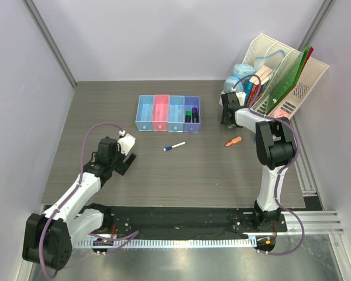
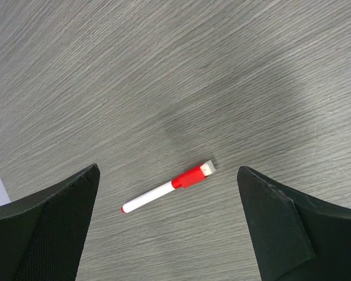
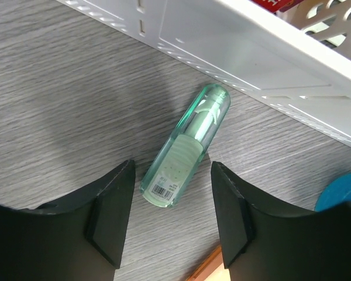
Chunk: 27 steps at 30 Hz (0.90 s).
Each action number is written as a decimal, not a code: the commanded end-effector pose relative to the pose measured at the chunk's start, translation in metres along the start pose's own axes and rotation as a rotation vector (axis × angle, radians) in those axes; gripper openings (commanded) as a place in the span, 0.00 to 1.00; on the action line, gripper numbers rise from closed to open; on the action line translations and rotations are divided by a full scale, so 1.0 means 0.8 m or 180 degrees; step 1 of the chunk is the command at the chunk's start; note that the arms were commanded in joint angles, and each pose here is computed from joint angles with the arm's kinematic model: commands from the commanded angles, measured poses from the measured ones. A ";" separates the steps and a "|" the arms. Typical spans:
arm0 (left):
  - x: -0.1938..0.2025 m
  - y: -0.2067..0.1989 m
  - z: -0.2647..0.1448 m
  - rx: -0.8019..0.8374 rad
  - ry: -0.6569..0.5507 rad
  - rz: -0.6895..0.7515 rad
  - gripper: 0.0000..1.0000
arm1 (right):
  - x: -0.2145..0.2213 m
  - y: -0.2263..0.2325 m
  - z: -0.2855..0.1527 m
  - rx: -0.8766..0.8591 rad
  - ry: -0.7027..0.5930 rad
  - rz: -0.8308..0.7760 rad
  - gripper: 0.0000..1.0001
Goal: Sort the stationery into containers
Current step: Pick up the pen from the center of the board.
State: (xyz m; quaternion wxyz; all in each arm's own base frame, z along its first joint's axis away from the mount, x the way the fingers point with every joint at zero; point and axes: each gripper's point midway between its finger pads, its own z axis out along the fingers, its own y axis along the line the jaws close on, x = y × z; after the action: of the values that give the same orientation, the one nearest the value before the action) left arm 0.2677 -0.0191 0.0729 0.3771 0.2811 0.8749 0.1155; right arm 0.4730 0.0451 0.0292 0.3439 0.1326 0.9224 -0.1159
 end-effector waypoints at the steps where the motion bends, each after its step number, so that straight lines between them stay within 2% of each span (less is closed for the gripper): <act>1: -0.016 0.005 -0.001 -0.0029 -0.0168 -0.0033 1.00 | -0.005 -0.004 0.006 0.0114 -0.0096 0.0109 0.58; 3: -0.017 0.006 -0.002 -0.0022 -0.0177 -0.0038 1.00 | -0.004 -0.003 0.007 0.0110 -0.0074 0.0123 0.56; 6: -0.018 0.006 -0.002 -0.0018 -0.0168 -0.0027 1.00 | 0.006 0.002 0.011 0.0066 0.0031 0.0141 0.48; 14: -0.024 0.010 -0.008 -0.0028 -0.0185 -0.0017 1.00 | 0.023 0.009 0.009 -0.0046 0.0203 0.0199 0.45; 17: -0.025 0.012 -0.011 -0.0038 -0.0185 -0.0012 1.00 | 0.033 0.014 0.011 -0.0123 0.0302 0.0160 0.35; 18: -0.024 0.012 -0.011 -0.0030 -0.0168 -0.0004 1.00 | 0.036 0.015 0.011 -0.0146 0.0337 0.0147 0.28; 24: -0.025 0.013 -0.016 -0.0040 -0.0190 -0.0017 1.00 | 0.044 0.023 0.005 -0.0287 0.0434 -0.0062 0.03; 27: -0.023 0.012 -0.017 -0.0041 -0.0179 -0.0013 1.00 | 0.041 0.030 -0.007 -0.0346 0.0384 -0.0242 0.01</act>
State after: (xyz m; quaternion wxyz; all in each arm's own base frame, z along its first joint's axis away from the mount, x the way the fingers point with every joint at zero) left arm 0.2651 -0.0195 0.0788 0.3809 0.2820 0.8733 0.1131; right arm 0.4758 0.0569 0.0256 0.3386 0.1362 0.9276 -0.0800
